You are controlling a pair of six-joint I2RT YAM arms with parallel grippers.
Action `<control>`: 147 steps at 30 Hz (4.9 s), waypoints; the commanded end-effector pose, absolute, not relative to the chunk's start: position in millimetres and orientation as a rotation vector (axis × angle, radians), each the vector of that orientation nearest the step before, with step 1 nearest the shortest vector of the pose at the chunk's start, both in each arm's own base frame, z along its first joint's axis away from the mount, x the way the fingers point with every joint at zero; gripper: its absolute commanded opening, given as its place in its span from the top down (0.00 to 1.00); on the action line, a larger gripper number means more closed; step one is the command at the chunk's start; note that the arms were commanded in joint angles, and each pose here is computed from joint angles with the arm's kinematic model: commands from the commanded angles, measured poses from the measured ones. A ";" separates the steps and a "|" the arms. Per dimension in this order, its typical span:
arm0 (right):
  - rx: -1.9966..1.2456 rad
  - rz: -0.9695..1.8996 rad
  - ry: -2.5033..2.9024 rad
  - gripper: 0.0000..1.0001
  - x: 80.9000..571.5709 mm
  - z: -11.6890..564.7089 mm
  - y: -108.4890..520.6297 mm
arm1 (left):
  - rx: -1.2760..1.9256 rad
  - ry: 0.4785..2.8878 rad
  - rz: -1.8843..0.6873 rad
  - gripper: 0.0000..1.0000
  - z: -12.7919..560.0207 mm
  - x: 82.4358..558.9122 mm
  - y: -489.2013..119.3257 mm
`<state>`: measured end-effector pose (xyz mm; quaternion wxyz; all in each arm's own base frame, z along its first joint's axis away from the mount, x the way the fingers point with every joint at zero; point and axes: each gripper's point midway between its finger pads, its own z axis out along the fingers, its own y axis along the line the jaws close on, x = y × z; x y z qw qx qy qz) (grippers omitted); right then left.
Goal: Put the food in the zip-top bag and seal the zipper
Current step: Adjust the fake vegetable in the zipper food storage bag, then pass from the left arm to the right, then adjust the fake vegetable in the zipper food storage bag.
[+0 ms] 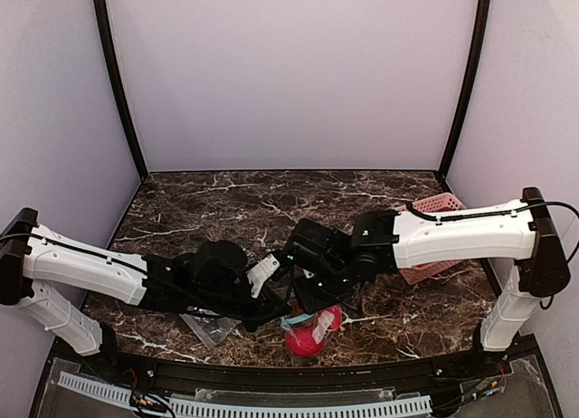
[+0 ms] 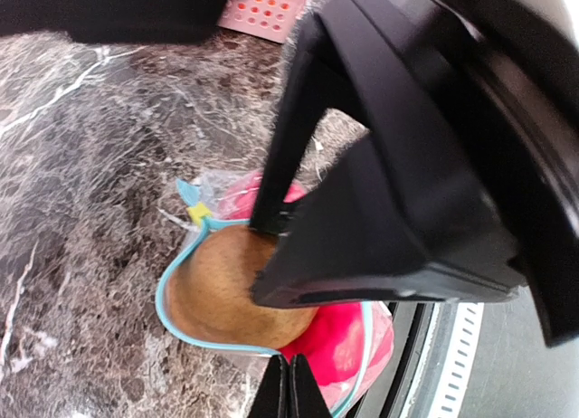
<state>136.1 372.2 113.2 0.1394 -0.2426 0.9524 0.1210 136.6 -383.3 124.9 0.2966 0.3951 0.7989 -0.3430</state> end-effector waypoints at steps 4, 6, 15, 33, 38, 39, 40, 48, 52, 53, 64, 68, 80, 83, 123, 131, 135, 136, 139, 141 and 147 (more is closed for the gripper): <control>-0.899 -0.088 3.017 0.72 82.1 64.5 288.1 | 0.857 1.966 -0.979 0.99 191.8 161.1 -384.8; -0.891 -0.083 3.014 0.72 82.0 67.5 286.3 | 0.847 1.982 -0.983 0.99 188.3 161.1 -383.3; -0.812 0.037 2.935 0.66 94.0 99.1 302.4 | 0.912 1.986 -1.104 0.99 183.7 144.8 -394.2; -0.154 0.729 2.666 0.50 126.3 157.6 316.2 | 0.909 2.047 -1.109 0.99 162.8 136.8 -381.8; -0.114 0.821 2.664 0.51 126.6 150.5 335.4 | 0.908 2.048 -1.106 0.99 163.3 136.8 -380.9; -0.107 0.823 2.672 0.52 125.9 147.6 337.0 | 0.906 2.051 -1.103 0.99 162.9 137.0 -380.4; -0.104 0.826 2.679 0.52 125.2 144.8 338.6 | 0.905 2.049 -1.104 0.99 163.7 136.9 -380.2; -0.070 0.755 2.742 0.62 122.2 117.4 341.1 | 0.900 2.048 -1.106 0.99 164.2 136.5 -378.9; -0.051 0.728 2.750 0.64 122.5 110.7 341.2 | 0.899 2.048 -1.106 0.99 164.2 136.5 -378.0; -0.052 0.723 2.753 0.64 122.1 108.1 341.5 | 0.899 2.047 -1.106 0.99 164.2 136.3 -377.7; -0.083 0.746 2.727 0.72 128.0 103.4 359.9 | 0.919 2.021 -1.168 0.99 166.0 127.5 -376.8; -0.094 0.763 2.721 0.76 130.2 103.5 369.6 | 0.923 2.023 -1.187 0.99 165.3 123.8 -374.8; -0.107 0.847 2.613 1.00 141.7 132.9 384.2 | 0.847 2.060 -1.165 0.96 164.4 125.0 -357.8; -0.132 0.859 2.586 1.00 141.9 145.9 381.5 | 0.753 2.126 -1.108 0.88 161.6 132.3 -345.4; -0.328 0.952 2.590 1.00 122.3 143.3 405.6 | 0.650 2.524 -1.029 0.66 88.1 131.4 -369.2; -0.330 0.972 2.559 1.00 123.3 149.3 407.2 | 0.670 2.527 -1.017 0.93 88.0 132.7 -372.9; -0.339 0.982 2.543 1.00 124.0 153.2 409.4 | 0.677 2.534 -1.029 0.99 86.8 130.8 -375.7; -0.340 0.981 2.544 1.00 124.2 152.7 409.5 | 0.678 2.533 -1.031 0.99 87.0 131.3 -376.3; -0.343 0.984 2.542 1.00 123.7 152.2 410.5 | 0.682 2.517 -1.043 0.99 90.9 131.8 -378.8; -0.342 0.983 2.538 1.00 123.4 152.5 409.9 | 0.681 2.503 -1.041 0.99 94.4 133.3 -378.4; -0.335 0.963 2.532 1.00 125.3 152.7 407.1 | 0.694 2.418 -1.052 0.91 113.8 136.9 -376.6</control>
